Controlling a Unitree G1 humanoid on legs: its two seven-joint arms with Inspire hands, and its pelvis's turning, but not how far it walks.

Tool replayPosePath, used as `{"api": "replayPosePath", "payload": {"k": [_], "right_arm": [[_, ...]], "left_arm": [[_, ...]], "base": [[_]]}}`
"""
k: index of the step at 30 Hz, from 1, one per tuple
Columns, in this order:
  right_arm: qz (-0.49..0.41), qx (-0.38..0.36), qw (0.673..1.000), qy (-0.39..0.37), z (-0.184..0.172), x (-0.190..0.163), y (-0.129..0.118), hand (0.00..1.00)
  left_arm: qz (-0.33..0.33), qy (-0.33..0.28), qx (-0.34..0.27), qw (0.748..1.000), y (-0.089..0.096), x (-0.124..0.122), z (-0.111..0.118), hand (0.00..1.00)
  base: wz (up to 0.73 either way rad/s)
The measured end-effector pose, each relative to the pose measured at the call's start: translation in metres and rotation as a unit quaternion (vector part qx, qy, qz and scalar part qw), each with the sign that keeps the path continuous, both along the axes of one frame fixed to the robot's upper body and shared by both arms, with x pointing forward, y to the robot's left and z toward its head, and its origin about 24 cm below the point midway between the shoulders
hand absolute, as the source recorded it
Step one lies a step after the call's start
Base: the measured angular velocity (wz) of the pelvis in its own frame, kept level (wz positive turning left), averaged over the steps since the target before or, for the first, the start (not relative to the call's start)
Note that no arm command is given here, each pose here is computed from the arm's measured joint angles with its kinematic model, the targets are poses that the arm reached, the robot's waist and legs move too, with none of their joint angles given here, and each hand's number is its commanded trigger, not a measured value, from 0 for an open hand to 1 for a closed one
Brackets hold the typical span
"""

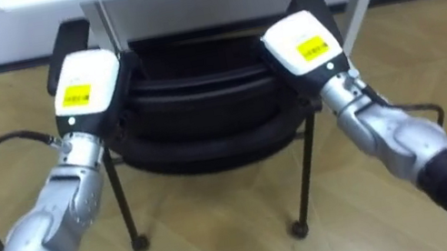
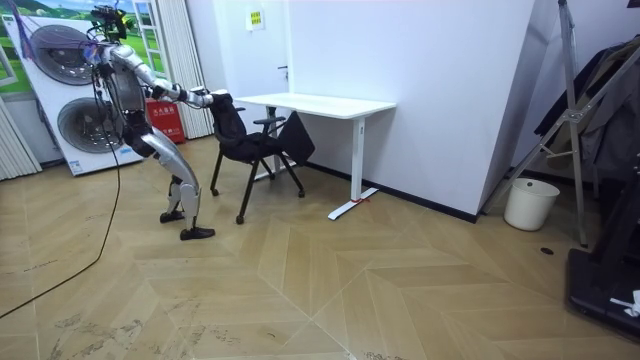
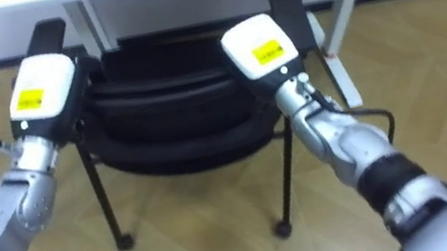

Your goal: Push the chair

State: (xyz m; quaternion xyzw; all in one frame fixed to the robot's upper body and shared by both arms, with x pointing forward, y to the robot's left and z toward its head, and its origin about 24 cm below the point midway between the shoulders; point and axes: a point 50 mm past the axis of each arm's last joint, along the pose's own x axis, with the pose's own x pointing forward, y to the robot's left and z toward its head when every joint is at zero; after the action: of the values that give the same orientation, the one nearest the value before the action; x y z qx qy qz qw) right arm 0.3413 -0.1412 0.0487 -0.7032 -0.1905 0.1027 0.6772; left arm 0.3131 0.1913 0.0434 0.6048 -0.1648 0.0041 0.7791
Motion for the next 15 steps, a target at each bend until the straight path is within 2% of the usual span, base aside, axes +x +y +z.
{"api": "replayPosePath", "payload": {"k": [6,15], "right_arm": [[0.007,-0.015,1.0,0.0,0.009,0.004,0.0,1.0],[-0.001,-0.008,0.998,0.062,-0.024,-0.017,-0.01,1.0]], "left_arm": [[0.011,-0.011,-0.011,1.0,-0.002,-0.002,0.001,1.0],[0.006,0.046,-0.009,0.999,-0.009,-0.017,-0.032,1.0]], "base": [[0.13],[0.25]]}}
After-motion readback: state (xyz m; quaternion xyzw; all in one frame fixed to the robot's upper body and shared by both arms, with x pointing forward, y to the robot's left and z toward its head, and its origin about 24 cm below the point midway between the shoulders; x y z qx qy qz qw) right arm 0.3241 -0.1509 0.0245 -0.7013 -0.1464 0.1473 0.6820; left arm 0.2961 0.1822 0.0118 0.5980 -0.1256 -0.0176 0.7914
